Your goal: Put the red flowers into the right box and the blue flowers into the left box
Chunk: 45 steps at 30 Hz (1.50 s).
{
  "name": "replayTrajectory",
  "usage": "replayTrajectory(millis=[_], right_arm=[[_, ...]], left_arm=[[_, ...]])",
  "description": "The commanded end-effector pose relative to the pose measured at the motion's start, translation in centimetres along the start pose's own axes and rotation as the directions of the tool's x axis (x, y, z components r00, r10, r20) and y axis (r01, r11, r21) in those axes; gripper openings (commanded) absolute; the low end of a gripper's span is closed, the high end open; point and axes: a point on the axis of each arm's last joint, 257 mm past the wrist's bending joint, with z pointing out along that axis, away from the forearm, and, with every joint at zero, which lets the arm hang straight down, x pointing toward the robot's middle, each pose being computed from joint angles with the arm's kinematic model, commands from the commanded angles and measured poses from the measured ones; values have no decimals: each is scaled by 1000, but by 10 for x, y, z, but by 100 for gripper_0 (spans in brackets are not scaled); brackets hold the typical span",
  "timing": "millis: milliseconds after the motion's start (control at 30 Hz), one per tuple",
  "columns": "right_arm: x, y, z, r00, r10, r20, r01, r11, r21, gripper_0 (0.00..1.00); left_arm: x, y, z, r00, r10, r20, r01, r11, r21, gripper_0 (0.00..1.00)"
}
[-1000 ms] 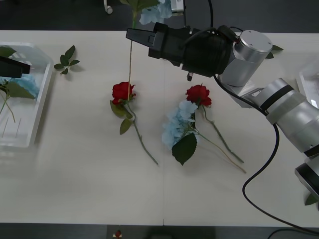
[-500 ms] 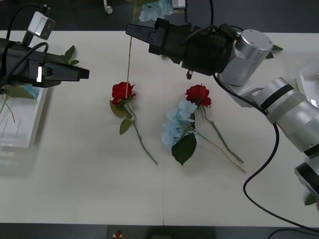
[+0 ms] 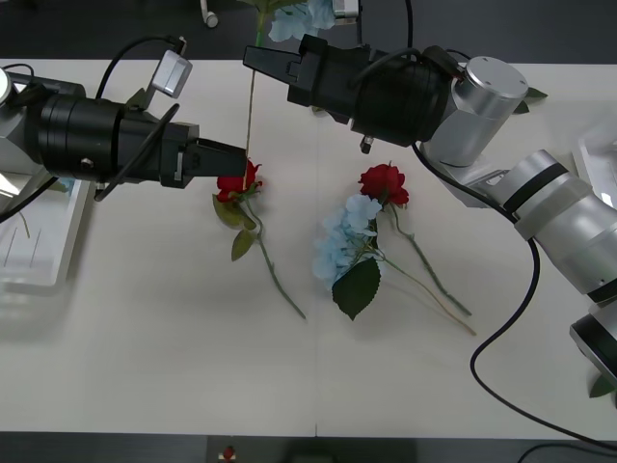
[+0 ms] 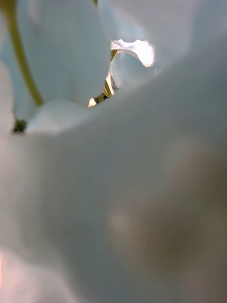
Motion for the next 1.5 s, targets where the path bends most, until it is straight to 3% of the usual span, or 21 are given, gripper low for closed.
replayTrajectory(millis=[33, 100, 133, 167, 233, 267, 300, 333, 1100, 1167, 1200, 1233, 1333, 1500], right_arm=[[-21, 32, 20, 998, -61, 11, 62, 996, -70, 0], [-21, 32, 19, 998, -64, 12, 64, 996, -68, 0], [-21, 32, 19, 998, -62, 12, 63, 996, -68, 0], [-21, 32, 19, 998, -62, 12, 63, 996, -68, 0], [-21, 32, 19, 998, -62, 12, 63, 996, -68, 0], [-21, 32, 19, 998, -62, 12, 63, 996, -68, 0], [-21, 31, 19, 998, -61, 12, 62, 996, -67, 0], [-21, 32, 19, 998, -64, 12, 64, 996, -68, 0], [-21, 34, 19, 998, -66, 7, 66, 995, -75, 0], [-21, 35, 19, 998, -66, 5, 66, 995, -77, 32], [-20, 34, 19, 998, -67, 2, 67, 995, -77, 54], [-19, 35, 19, 998, -67, -1, 67, 995, -78, 67], [-17, 35, 19, 997, -75, -6, 74, 994, -79, 87], [-18, 36, 16, 995, -103, -14, 101, 991, -84, 99]], left_arm=[[-11, -12, 18, 997, 74, 3, -74, 997, 29, 100], [-11, -13, 27, 997, 76, 4, -77, 996, 35, 99], [-11, -13, 28, 997, 79, 3, -79, 996, 34, 90], [-13, -13, 31, 996, 84, 2, -84, 996, 33, 67], [-13, -13, 36, 996, 89, 1, -89, 996, 32, 37], [-14, -13, 37, 996, 88, 3, -88, 996, 34, 28], [-14, -14, 39, 996, 89, 2, -89, 995, 39, 6], [-13, -14, 41, 996, 89, 0, -89, 995, 36, 0], [-21, -17, 50, 996, 88, 13, -89, 995, 44, 0], [-21, -17, 49, 996, 87, 14, -87, 995, 42, 0], [-22, -17, 49, 996, 84, 17, -85, 995, 43, 0], [-23, -17, 48, 996, 83, 19, -84, 996, 42, 0], [-24, -17, 45, 997, 80, 22, -81, 996, 39, 0], [-32, -16, 34, 995, 89, 36, -90, 996, 26, 0]])
